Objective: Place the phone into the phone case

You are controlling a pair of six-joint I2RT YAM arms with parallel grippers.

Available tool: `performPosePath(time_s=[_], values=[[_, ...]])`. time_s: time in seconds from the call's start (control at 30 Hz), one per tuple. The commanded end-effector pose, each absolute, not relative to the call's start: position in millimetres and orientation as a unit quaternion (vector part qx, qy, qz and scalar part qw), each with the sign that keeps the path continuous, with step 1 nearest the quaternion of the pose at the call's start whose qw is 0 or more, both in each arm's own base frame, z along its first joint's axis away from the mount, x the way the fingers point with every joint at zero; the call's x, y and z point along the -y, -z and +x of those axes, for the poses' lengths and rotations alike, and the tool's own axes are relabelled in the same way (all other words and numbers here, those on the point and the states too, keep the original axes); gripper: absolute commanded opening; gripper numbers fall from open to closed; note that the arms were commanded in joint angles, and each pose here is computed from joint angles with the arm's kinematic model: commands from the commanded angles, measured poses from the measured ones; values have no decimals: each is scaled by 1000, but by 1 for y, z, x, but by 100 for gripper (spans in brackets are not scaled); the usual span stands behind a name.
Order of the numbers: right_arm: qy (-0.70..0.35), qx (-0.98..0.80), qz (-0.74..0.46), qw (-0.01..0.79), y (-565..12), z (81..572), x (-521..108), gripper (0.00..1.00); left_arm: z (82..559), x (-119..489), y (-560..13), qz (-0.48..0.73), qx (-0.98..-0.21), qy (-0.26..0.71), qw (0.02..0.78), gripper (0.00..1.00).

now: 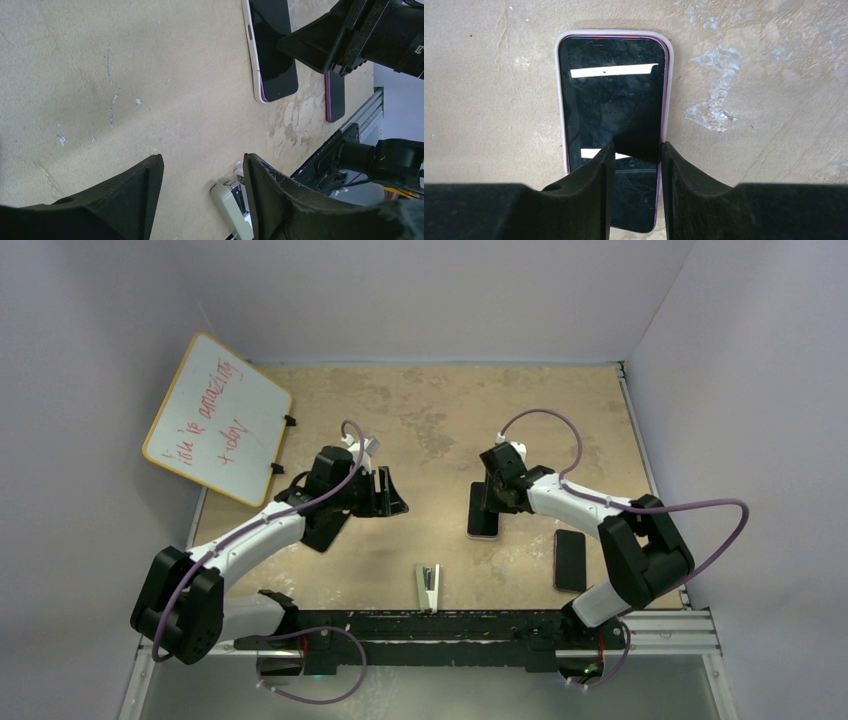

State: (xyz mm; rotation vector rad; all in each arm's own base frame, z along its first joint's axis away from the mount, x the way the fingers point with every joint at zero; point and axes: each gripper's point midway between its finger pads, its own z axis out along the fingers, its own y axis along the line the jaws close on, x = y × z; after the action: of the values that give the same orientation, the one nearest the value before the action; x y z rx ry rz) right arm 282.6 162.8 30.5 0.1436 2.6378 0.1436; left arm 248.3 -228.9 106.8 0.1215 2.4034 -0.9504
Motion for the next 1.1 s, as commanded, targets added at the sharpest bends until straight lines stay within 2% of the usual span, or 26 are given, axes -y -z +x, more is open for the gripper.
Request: performPosePath(time_s=[0.0, 0.27, 0.63, 0.87, 1.07], values=[[-168, -965, 17, 202, -29, 264, -227, 36, 253, 234, -116, 46, -882, 366, 292, 61], [-217, -956, -18, 195, -36, 257, -251, 36, 254, 239, -115, 46, -880, 376, 288, 60], [-224, -952, -62, 198, -41, 251, -274, 36, 254, 239, -105, 45, -884, 371, 282, 57], [-190, -960, -31, 204, -50, 243, -247, 48, 259, 245, -98, 53, -882, 374, 281, 55], [-201, -955, 5, 219, -53, 246, -233, 48, 264, 259, -91, 62, -877, 393, 270, 54]])
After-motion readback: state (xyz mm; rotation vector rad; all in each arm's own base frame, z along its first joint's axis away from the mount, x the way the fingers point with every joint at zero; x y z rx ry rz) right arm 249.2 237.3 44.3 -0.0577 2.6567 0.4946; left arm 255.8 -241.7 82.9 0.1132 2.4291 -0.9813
